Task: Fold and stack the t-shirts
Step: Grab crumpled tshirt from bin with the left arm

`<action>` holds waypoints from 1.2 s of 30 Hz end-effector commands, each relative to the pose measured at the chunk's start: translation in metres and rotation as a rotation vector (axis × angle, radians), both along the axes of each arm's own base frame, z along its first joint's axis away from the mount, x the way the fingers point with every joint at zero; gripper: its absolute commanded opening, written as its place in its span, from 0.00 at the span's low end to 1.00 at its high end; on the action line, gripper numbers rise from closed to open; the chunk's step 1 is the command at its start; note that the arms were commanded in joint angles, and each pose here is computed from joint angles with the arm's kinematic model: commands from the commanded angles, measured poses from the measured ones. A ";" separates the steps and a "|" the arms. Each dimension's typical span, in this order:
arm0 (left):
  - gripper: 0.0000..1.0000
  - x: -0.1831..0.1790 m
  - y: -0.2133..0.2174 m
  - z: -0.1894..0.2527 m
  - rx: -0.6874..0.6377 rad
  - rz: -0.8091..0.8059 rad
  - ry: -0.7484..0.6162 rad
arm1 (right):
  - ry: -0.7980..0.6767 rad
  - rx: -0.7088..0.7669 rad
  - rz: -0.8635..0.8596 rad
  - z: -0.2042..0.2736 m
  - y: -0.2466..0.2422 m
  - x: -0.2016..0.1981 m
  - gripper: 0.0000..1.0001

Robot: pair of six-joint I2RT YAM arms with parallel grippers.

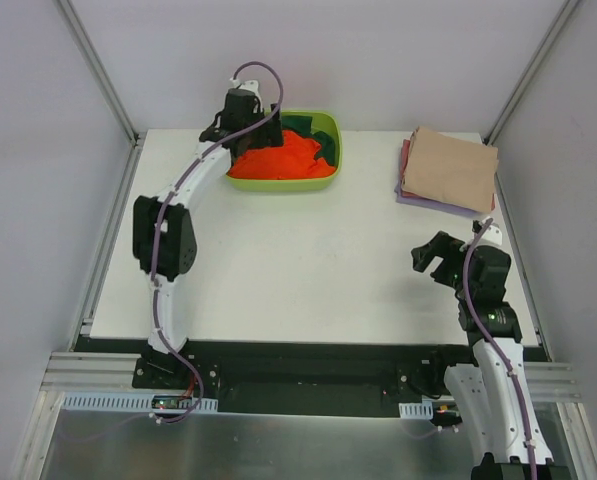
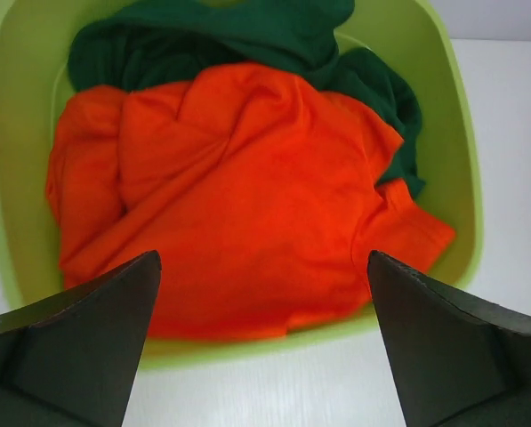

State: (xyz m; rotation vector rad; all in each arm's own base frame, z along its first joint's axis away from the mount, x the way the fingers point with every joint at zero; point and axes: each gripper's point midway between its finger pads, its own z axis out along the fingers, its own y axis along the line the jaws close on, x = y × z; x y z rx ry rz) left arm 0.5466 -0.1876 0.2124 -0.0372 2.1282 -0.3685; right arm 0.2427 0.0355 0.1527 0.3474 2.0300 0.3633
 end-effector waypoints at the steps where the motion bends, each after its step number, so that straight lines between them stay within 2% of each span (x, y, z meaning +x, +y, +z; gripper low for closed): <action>1: 0.99 0.055 -0.003 -0.028 0.102 -0.033 -0.031 | -0.080 0.001 0.015 0.017 0.002 0.005 0.96; 4: 0.99 0.081 -0.018 -0.049 0.066 -0.051 -0.035 | -0.088 -0.007 0.000 0.016 -0.001 0.005 0.96; 7: 0.99 0.087 -0.037 -0.062 -0.010 -0.094 -0.015 | -0.073 -0.003 0.016 0.013 0.002 0.005 0.96; 12: 0.98 0.091 -0.042 -0.088 -0.064 -0.047 0.029 | -0.048 -0.006 0.020 0.010 0.002 0.005 0.96; 15: 0.90 0.092 -0.044 -0.098 -0.061 -0.040 0.041 | -0.048 -0.005 0.018 0.010 0.002 0.005 0.96; 20: 0.55 0.092 -0.043 -0.101 -0.042 -0.046 0.038 | -0.046 -0.008 0.016 0.010 0.001 0.005 0.96; 21: 0.53 0.093 -0.042 -0.101 -0.032 -0.045 0.034 | -0.045 -0.009 0.018 0.009 0.001 0.005 0.96; 24: 0.56 0.091 -0.041 -0.102 -0.016 -0.051 0.034 | -0.043 -0.011 0.019 0.009 0.001 0.005 0.96; 31: 0.50 0.088 -0.043 -0.108 -0.015 -0.064 0.049 | -0.044 -0.017 0.014 0.010 0.000 0.004 0.96; 33: 0.45 0.087 -0.043 -0.109 -0.023 -0.056 0.056 | -0.044 -0.018 0.009 0.010 -0.001 0.003 0.96; 36: 0.34 0.086 -0.046 -0.110 -0.039 -0.066 0.061 | -0.048 -0.020 0.010 0.011 -0.001 0.003 0.96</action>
